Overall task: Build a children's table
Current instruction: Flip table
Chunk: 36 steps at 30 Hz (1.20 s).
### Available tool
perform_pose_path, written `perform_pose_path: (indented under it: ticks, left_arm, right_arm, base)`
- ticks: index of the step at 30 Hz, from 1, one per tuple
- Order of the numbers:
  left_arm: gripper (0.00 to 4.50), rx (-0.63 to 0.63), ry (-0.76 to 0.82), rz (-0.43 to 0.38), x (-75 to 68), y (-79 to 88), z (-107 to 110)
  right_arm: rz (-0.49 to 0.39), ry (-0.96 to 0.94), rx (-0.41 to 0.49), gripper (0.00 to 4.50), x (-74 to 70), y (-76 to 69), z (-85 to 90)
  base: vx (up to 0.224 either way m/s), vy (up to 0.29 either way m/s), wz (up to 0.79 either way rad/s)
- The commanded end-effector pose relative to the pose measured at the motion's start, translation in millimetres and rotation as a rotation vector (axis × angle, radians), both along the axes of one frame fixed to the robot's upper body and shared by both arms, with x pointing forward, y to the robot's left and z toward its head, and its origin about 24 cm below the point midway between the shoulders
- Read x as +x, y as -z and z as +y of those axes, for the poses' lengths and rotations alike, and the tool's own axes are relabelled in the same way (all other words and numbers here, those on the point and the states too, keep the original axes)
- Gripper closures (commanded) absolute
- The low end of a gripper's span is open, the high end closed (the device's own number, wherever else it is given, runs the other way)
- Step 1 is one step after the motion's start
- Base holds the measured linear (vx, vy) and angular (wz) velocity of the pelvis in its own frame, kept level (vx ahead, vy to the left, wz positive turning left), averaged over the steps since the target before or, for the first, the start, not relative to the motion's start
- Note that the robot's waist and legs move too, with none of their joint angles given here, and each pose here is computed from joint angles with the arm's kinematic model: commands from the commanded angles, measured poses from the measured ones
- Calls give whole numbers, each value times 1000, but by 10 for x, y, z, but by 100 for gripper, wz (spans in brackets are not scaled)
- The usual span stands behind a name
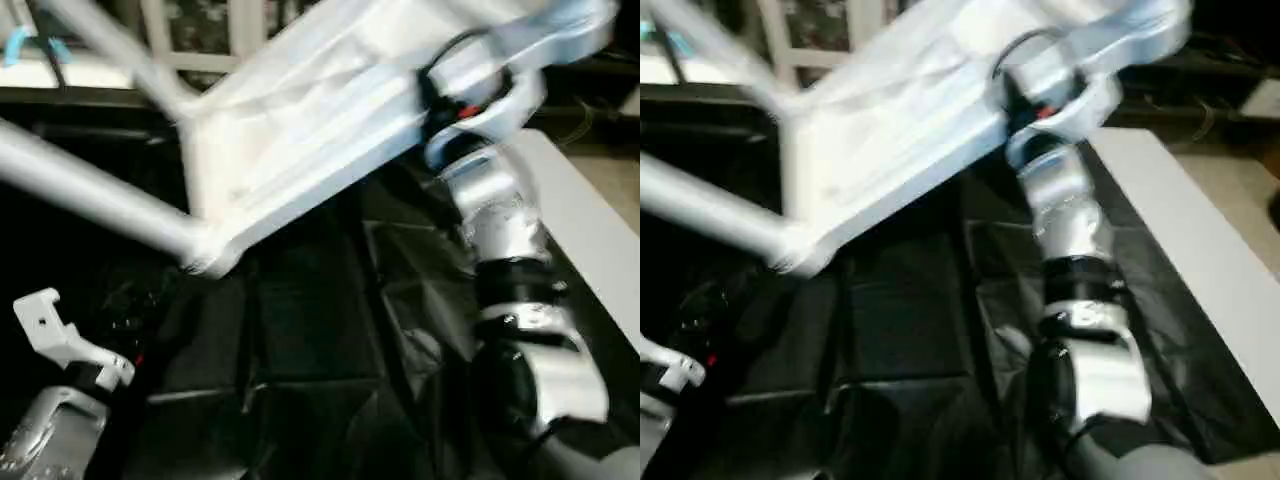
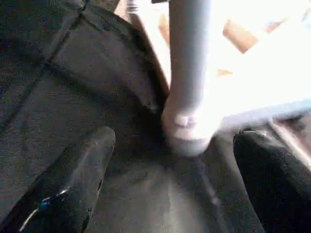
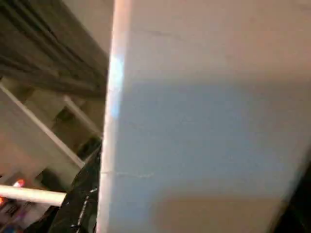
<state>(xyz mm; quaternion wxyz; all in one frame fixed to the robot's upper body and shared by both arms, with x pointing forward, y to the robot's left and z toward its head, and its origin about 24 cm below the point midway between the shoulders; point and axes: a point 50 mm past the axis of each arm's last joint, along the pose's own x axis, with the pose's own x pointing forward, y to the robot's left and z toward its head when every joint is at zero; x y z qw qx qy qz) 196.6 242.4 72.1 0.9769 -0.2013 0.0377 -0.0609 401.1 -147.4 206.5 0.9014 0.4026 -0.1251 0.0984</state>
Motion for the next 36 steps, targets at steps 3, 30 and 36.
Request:
perform_pose_path:
  ticks: [3, 30, 36]
  left_arm:
    - [13, 47, 92, -43, 29, -105, -80]
    - [13, 262, 185, -255, 359, -719, -291]
    - [13, 272, 180, -247, 352, -717, -288]
  right_arm:
    - [-357, 132, -88, 251, -156, -714, -228]
    - [-291, 99, -700, 253, -54, -853, -162]
    - [-229, 89, -754, 253, -35, -841, -165]
  base:
    - [0, 0, 0]
    - [0, 0, 0]
    - [0, 0, 0]
